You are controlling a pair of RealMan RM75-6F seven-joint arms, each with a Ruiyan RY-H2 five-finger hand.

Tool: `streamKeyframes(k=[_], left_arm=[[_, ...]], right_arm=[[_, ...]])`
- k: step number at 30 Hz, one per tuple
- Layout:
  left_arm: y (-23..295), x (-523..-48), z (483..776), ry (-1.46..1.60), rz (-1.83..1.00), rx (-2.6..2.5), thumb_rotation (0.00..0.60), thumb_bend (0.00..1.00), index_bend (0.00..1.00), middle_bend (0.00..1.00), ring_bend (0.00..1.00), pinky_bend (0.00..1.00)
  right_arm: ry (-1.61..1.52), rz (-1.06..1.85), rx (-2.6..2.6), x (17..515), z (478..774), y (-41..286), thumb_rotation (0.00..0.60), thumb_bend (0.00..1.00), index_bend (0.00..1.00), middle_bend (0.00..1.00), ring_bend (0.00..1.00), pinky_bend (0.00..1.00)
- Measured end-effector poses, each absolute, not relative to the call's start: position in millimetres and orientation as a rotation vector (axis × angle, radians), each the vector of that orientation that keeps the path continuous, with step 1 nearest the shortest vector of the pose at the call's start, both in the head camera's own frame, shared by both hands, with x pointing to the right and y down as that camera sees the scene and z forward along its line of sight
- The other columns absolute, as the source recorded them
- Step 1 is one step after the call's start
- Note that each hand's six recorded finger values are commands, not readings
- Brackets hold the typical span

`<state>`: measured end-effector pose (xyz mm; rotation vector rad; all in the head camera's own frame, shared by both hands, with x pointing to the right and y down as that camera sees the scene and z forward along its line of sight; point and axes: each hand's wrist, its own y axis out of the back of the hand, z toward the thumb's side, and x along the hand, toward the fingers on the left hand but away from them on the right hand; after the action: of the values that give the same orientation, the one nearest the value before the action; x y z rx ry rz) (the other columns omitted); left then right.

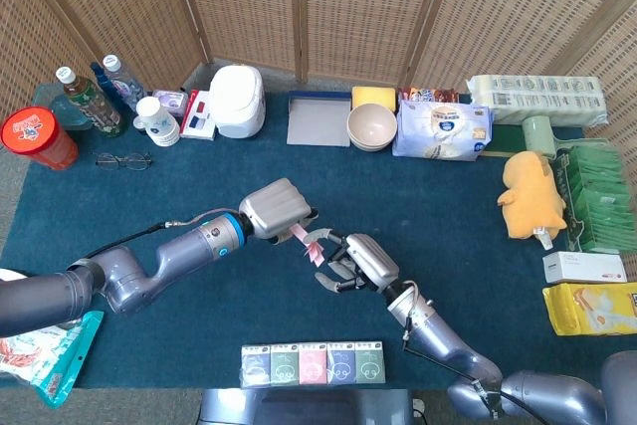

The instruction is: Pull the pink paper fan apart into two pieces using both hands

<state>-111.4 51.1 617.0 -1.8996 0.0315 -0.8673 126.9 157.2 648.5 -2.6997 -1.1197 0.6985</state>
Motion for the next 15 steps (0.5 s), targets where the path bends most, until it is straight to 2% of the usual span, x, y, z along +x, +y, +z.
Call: streamKeyframes(k=[7,15], left_arm=[[51.8,-112.3,616.9,0.032,-0.868,-1.902,0.600,0.41,0.67,1.00,1.00,1.00],[52.9,-113.1,618.3,0.029,-0.871,-1.905,0.600,0.41,0.67,1.00,1.00,1.00]], right_arm=[[-1.125,0.696,-2.692,127.4,648.3,155.3,0.600,0.47,0.37,1.00,0.99,0.96],[-1.134,0.691,-2.686,125.9,648.3,153.8,0.600,0.47,0.43,1.00,0.99,0.96]])
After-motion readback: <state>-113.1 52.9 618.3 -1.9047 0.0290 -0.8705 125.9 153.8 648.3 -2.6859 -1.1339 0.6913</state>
